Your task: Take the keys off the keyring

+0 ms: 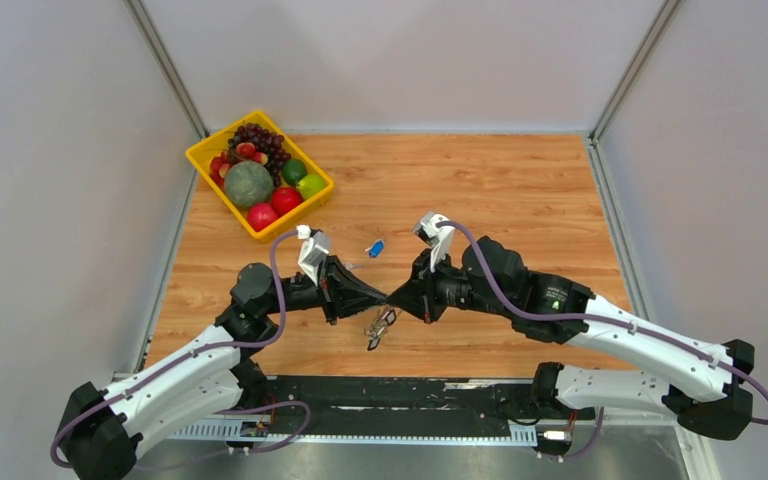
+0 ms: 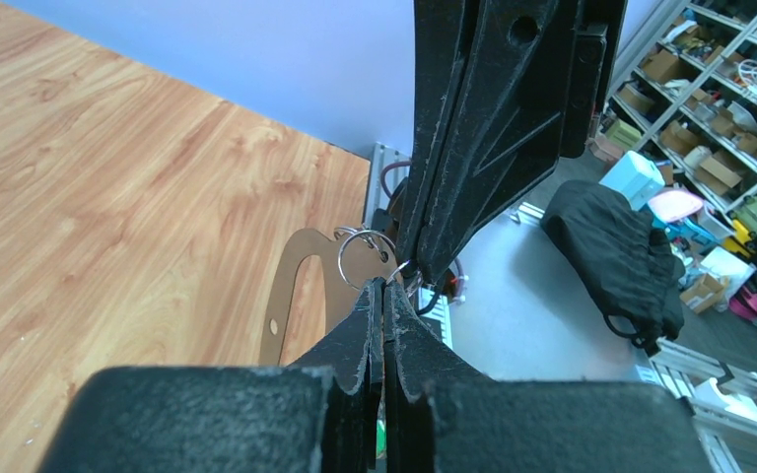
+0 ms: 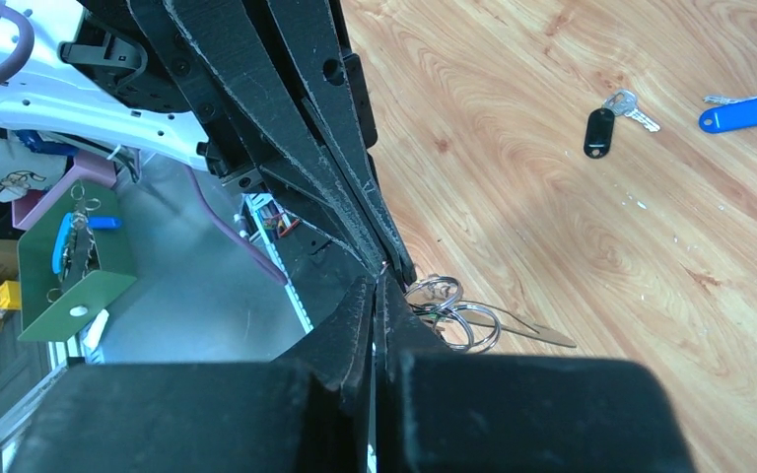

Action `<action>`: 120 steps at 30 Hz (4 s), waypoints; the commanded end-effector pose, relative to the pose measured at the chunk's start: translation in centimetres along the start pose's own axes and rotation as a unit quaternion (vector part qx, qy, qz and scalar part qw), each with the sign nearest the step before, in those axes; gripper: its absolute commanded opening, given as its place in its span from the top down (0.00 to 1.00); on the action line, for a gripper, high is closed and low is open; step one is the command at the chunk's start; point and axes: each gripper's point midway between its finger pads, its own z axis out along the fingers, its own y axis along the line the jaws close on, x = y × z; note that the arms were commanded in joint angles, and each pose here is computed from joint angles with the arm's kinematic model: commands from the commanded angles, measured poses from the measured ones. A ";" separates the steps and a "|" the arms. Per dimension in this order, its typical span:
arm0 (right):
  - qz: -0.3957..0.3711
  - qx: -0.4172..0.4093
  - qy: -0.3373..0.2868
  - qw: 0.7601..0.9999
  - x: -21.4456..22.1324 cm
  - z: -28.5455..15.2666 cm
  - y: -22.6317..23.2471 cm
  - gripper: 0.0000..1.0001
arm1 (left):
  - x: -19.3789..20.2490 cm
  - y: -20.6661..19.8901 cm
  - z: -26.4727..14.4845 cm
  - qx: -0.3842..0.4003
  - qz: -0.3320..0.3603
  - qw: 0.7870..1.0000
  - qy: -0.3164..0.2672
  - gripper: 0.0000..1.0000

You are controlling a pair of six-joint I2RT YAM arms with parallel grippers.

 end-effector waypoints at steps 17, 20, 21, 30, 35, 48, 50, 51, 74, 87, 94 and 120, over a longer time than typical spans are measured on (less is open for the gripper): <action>0.160 -0.006 -0.005 0.987 -1.0 0.4 -3.5 1.00 | -1.9 2.5 -1.6 -0.107 0.046 0.992 -0.047 0.26; 0.241 -0.003 -0.015 0.970 -1.2 1.4 -4.1 1.00 | -1.2 3.9 -2.1 -0.141 0.046 0.988 -0.045 0.25; 0.263 -0.001 -0.015 0.965 -1.2 1.8 -4.4 1.00 | -0.9 4.5 -2.3 -0.154 0.045 0.986 -0.046 0.25; 0.381 0.043 -0.004 0.924 -1.0 4.2 -7.3 1.00 | 0.5 6.2 -3.6 -0.198 0.069 0.977 -0.039 0.21; 0.431 0.058 -0.024 0.900 -1.8 4.7 -7.9 1.00 | 1.3 6.8 -3.7 -0.203 0.112 0.972 -0.033 0.24; 0.476 0.071 -0.056 0.875 -2.6 4.1 -8.4 1.00 | 2.9 6.8 -2.3 -0.174 0.188 0.967 -0.022 0.28; 0.475 0.067 -0.053 0.876 -2.6 4.2 -8.3 1.00 | 2.9 7.1 -2.1 -0.175 0.198 0.964 -0.018 0.28; 0.474 0.065 -0.052 0.877 -2.6 4.1 -8.2 1.00 | 2.8 7.1 -2.0 -0.176 0.200 0.964 -0.018 0.28; 0.472 0.039 -0.031 0.880 -1.6 4.3 -7.4 1.00 | 2.6 8.2 1.0 -0.183 0.248 0.951 0.004 0.45; 0.448 0.043 -0.014 0.893 0.2 4.1 -7.9 1.00 | 2.9 7.1 0.3 -0.178 0.225 0.957 0.050 1.00; 0.424 0.052 -0.006 0.904 1.3 3.7 -8.7 1.00 | 3.0 6.5 -0.3 -0.195 0.178 0.960 0.095 0.96; 0.354 -0.011 0.076 0.932 3.7 3.5 -6.7 1.00 | 5.0 7.8 -0.1 -0.209 0.154 0.951 0.167 1.00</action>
